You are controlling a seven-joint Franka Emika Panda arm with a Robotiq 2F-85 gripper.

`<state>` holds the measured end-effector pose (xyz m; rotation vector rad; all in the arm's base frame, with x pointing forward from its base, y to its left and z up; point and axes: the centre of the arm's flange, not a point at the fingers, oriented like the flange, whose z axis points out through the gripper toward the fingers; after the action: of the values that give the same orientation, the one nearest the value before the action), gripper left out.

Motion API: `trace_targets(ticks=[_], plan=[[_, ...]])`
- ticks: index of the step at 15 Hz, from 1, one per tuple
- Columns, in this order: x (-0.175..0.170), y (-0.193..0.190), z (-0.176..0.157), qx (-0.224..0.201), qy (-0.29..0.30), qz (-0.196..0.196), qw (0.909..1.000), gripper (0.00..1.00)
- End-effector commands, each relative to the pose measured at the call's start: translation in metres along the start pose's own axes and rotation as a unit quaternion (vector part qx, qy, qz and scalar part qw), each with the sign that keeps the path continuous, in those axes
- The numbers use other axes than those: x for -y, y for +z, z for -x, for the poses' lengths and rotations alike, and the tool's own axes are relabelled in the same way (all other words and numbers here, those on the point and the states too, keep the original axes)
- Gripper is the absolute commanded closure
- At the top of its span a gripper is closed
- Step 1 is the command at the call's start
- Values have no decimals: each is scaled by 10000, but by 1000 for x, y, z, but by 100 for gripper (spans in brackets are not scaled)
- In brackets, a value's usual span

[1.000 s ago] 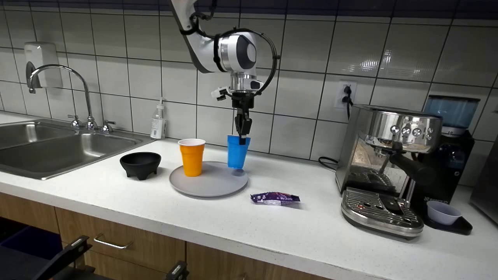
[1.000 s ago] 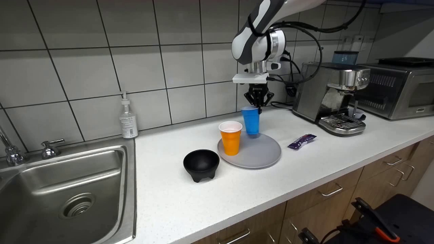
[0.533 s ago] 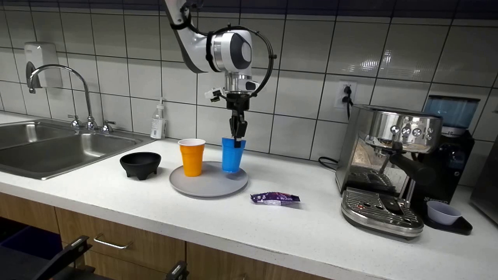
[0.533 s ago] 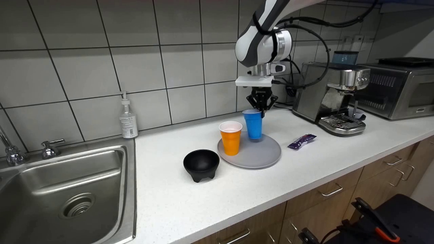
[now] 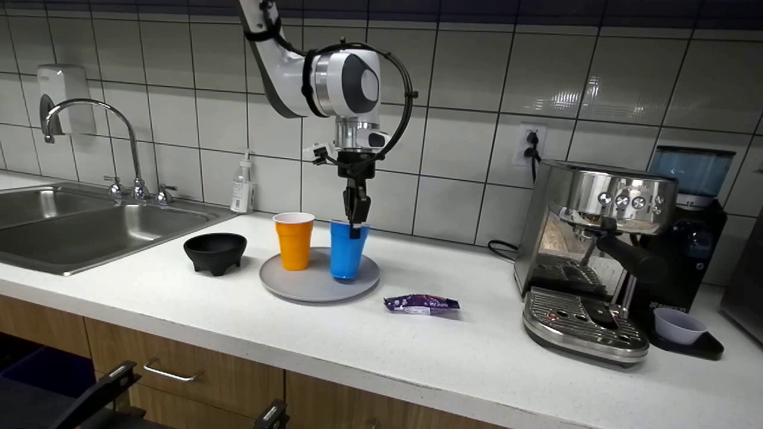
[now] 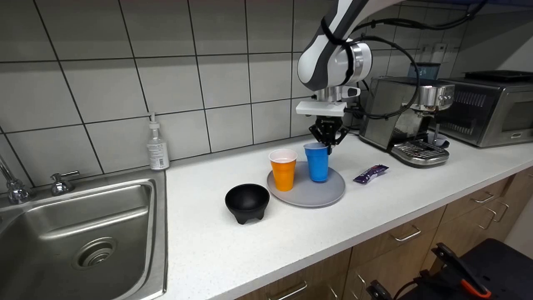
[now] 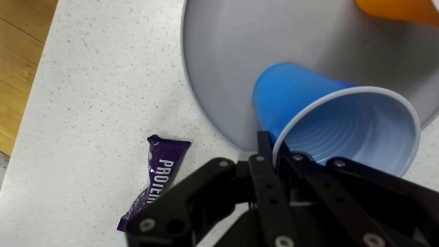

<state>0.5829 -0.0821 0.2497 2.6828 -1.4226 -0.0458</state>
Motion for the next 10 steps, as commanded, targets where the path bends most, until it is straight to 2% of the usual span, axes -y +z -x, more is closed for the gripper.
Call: trace_targets(ticks=[1,4,5,7,10], plan=[[-23,-7,22,-48,4,-46,10000,99],[-29,-2,30,12,21,-11,10000,99],[-30,-1,31,17,16,0,10000,71],[-32,-2,35,22,9,10,10000,65],[-34,-7,39,4,-19,27,10000,42]])
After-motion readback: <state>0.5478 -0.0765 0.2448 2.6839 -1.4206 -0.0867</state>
